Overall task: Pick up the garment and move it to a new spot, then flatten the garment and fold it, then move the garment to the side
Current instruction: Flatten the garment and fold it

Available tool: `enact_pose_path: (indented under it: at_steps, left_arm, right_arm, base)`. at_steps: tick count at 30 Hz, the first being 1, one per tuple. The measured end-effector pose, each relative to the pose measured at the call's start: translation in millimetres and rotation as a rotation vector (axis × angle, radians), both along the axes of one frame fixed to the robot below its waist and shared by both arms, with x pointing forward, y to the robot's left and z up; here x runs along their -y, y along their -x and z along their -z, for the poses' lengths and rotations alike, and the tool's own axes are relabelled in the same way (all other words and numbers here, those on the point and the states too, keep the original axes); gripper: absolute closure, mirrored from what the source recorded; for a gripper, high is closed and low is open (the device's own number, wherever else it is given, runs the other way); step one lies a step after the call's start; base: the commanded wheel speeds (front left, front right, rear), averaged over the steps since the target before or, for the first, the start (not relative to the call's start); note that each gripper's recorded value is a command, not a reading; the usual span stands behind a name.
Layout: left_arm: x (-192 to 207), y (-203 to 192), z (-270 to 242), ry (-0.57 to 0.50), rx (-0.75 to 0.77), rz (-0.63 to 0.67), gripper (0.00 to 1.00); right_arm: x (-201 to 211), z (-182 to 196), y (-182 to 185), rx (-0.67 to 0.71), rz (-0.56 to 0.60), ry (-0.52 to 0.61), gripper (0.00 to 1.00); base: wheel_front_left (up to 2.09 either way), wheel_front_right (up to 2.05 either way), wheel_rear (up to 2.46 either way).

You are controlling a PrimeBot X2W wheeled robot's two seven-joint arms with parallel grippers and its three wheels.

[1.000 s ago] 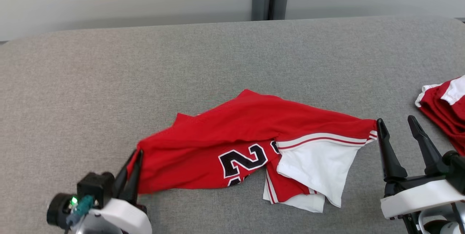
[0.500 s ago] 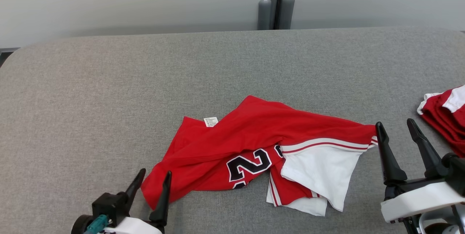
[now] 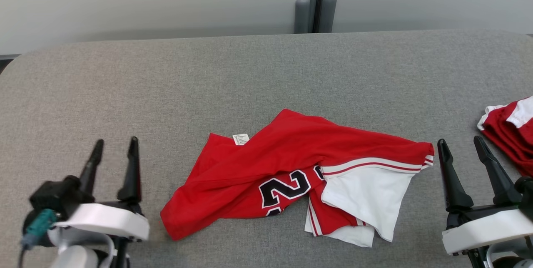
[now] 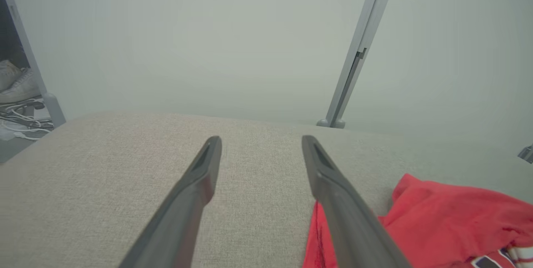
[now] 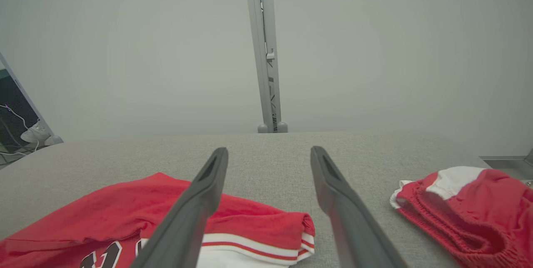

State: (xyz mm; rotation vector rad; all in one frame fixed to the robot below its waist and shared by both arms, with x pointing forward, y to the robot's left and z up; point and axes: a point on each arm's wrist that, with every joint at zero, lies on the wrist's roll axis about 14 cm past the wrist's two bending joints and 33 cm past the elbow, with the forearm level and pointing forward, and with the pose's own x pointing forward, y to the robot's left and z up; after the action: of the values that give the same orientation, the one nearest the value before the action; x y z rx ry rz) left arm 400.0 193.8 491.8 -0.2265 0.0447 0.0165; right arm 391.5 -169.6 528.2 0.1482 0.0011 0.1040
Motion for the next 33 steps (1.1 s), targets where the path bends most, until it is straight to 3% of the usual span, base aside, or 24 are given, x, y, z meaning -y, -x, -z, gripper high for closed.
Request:
enact_pose_path:
  at_steps: [6,33]
  left_arm:
    - [-24.2,-3.0,-16.0,-0.017,0.028,-0.038,0.00]
    - [-17.2,11.9,-11.9,0.008,-0.024,-0.004,0.00]
  right_arm:
    - [3.1,-1.0,3.3,0.001,0.009,-0.001,0.00]
    - [0.6,-0.3,5.9,-0.007,0.000,0.002,0.00]
  base:
    - [0.00,0.00,0.00]
    - [0.00,0.00,0.00]
